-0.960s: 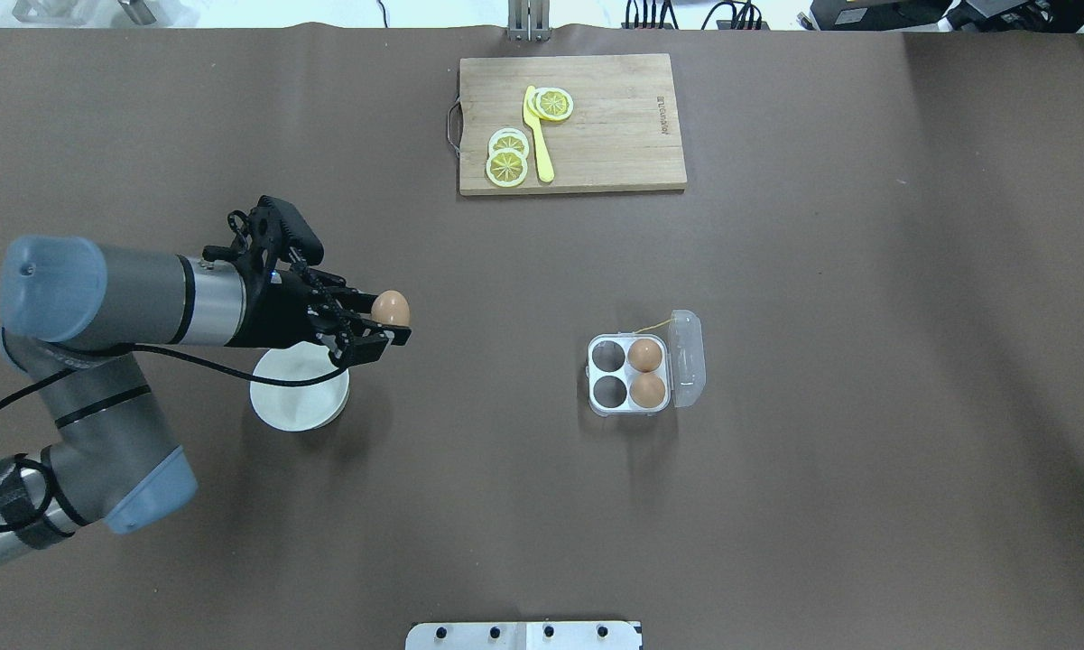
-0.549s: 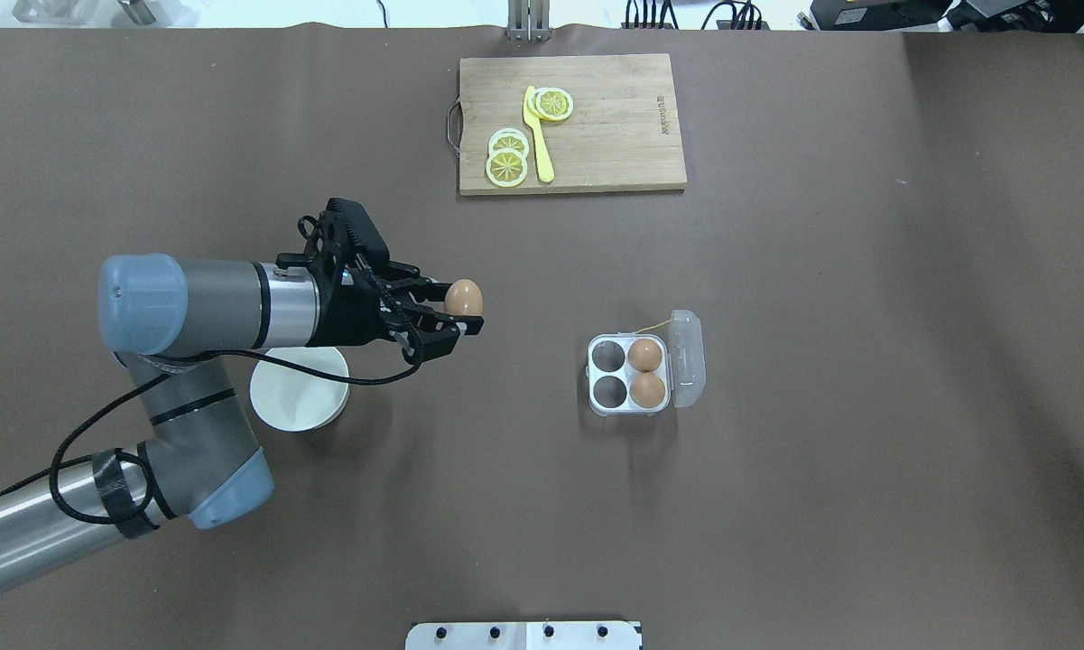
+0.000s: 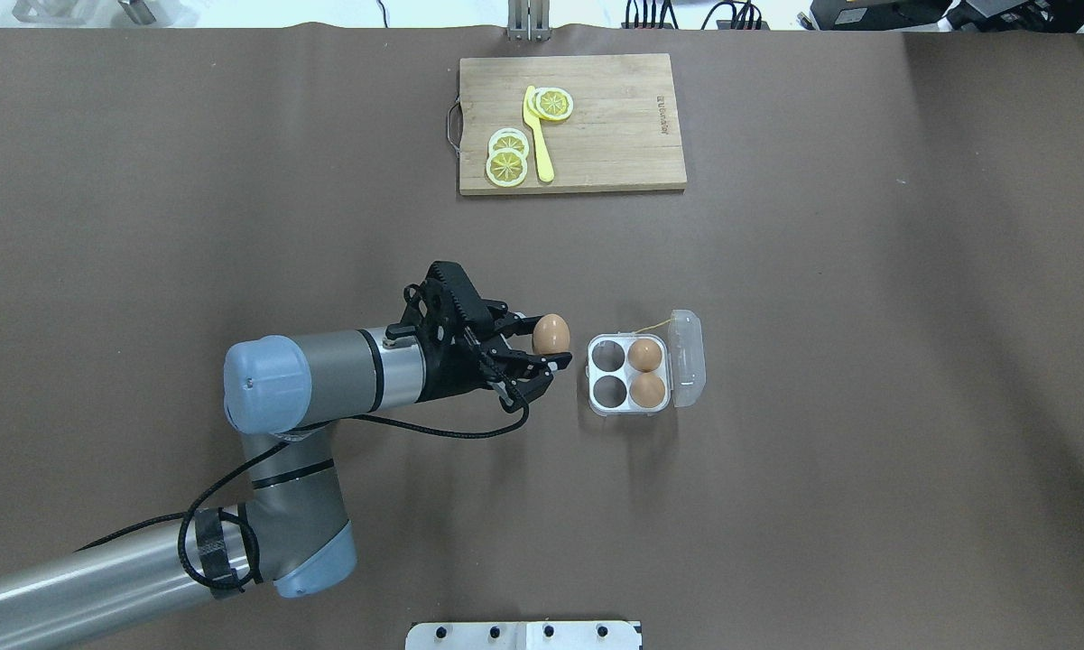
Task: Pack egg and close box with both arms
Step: 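Lift the egg with the left gripper and carry it over the egg box, then lower the egg into the empty slot and open the left gripper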
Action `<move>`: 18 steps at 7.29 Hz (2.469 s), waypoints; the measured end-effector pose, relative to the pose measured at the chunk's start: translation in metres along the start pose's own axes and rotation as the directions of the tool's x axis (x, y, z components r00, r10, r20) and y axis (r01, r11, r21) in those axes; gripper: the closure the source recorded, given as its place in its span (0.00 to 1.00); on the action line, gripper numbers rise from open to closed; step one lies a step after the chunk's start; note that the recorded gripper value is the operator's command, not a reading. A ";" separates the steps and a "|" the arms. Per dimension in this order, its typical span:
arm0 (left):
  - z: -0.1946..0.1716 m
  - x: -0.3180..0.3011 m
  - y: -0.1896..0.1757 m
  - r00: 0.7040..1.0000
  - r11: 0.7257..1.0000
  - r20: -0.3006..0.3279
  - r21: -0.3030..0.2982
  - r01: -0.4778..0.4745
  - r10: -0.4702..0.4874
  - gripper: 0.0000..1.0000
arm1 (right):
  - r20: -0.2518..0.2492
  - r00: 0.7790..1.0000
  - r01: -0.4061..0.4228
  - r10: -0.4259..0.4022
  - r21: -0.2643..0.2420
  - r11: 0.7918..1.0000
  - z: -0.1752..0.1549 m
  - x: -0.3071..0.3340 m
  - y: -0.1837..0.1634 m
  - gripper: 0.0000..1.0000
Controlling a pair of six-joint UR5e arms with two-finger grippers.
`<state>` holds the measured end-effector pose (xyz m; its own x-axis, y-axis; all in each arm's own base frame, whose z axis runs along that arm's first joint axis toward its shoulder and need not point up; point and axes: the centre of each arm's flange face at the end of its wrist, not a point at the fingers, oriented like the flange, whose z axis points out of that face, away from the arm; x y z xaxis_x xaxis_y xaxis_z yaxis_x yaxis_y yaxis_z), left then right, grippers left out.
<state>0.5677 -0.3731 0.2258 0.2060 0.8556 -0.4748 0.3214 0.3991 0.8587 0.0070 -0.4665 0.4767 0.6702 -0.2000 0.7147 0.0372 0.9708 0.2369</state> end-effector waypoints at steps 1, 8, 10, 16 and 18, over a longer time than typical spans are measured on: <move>0.009 0.007 0.003 1.000 1.000 0.005 0.000 -0.016 0.016 1.00 | 0.000 1.000 -0.002 0.002 0.001 1.000 0.000 0.000 0.000 0.00; 0.072 0.048 0.016 0.995 0.998 0.070 -0.006 -0.070 0.070 1.00 | 0.002 1.000 -0.008 0.008 -0.001 1.000 0.000 0.000 0.000 0.00; 0.078 0.050 0.013 0.995 0.998 0.071 -0.007 -0.070 0.070 0.96 | 0.002 1.000 -0.008 0.008 -0.001 1.000 0.000 0.000 0.000 0.00; 0.078 0.050 0.014 0.995 0.998 0.069 -0.009 -0.070 0.070 0.42 | 0.001 1.000 -0.009 0.009 -0.002 1.000 0.001 0.000 0.000 0.00; 0.077 0.049 0.016 0.995 0.998 0.069 -0.010 -0.070 0.070 0.34 | 0.001 1.000 -0.009 0.009 -0.002 1.000 0.001 0.000 0.000 0.00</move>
<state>0.6543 -0.3504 0.2010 0.2916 0.8567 -0.4254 0.2970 0.3417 0.8916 0.0068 -0.4667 0.4775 0.6694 -0.1914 0.7178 0.0327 0.9729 0.2289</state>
